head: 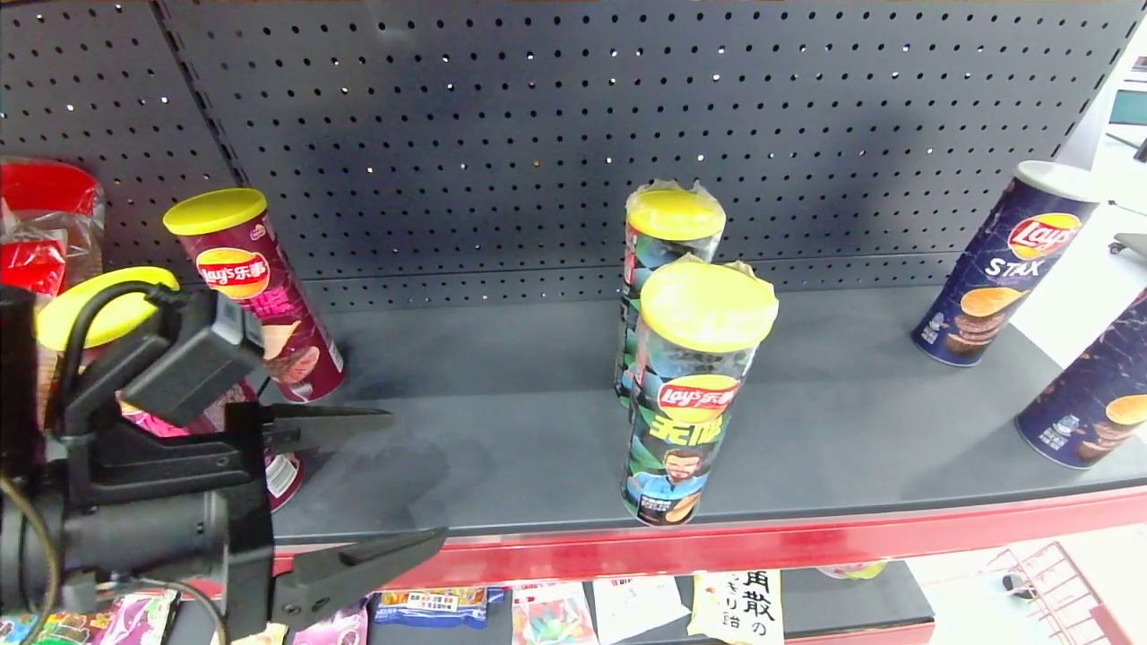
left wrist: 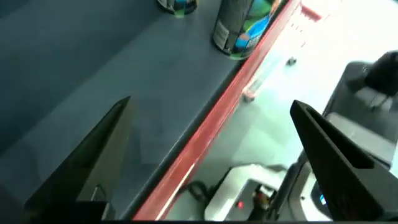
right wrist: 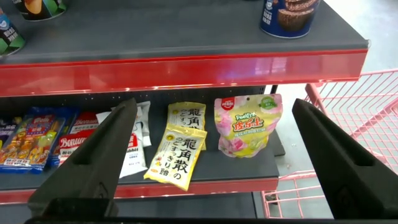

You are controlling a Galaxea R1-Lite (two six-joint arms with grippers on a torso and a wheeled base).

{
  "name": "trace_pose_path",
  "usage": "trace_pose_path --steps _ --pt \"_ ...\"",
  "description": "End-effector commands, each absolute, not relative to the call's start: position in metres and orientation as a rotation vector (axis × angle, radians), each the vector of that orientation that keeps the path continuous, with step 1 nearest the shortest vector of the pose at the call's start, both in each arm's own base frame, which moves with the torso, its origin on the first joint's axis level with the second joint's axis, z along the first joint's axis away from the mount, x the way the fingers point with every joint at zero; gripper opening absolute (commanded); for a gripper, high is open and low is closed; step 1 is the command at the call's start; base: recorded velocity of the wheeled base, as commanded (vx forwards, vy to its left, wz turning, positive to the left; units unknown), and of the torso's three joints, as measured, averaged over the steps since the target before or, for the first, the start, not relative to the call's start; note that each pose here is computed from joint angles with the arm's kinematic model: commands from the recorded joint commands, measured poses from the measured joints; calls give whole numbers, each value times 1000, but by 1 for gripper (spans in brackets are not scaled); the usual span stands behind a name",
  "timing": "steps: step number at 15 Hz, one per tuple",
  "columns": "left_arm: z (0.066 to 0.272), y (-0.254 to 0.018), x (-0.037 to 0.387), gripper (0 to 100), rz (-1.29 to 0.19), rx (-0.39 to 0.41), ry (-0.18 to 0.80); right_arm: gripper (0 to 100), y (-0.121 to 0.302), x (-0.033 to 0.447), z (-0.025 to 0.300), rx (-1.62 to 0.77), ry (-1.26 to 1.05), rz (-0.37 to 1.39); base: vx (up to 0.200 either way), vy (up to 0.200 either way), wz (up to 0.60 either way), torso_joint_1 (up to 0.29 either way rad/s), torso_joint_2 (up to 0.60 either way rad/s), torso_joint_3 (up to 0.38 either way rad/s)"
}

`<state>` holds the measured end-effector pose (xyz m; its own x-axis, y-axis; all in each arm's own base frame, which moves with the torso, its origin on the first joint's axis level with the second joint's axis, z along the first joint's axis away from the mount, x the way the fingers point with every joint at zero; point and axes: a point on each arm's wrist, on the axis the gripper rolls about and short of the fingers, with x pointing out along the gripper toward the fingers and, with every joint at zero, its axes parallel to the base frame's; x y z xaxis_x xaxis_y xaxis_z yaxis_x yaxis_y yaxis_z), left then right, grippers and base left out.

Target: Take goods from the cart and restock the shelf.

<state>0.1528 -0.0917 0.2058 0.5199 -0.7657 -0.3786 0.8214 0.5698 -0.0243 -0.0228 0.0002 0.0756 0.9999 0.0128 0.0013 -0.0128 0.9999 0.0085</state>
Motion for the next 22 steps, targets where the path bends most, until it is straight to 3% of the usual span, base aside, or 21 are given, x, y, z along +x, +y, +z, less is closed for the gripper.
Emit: trace_pose_path --steps 1,7,15,22 --pt "193 -107 176 100 -951 230 430 100 0 -23 76 8 -1 14 0 0 0 0 0 0" --pt "183 -136 203 100 -989 295 462 100 0 -23 76 8 -1 12 0 0 0 0 0 0" --pt "158 -163 232 100 -997 309 454 100 0 -23 76 6 -2 11 0 0 0 0 0 0" --pt "153 -177 242 100 -999 317 452 100 0 -23 76 6 -2 9 0 0 0 0 0 0"
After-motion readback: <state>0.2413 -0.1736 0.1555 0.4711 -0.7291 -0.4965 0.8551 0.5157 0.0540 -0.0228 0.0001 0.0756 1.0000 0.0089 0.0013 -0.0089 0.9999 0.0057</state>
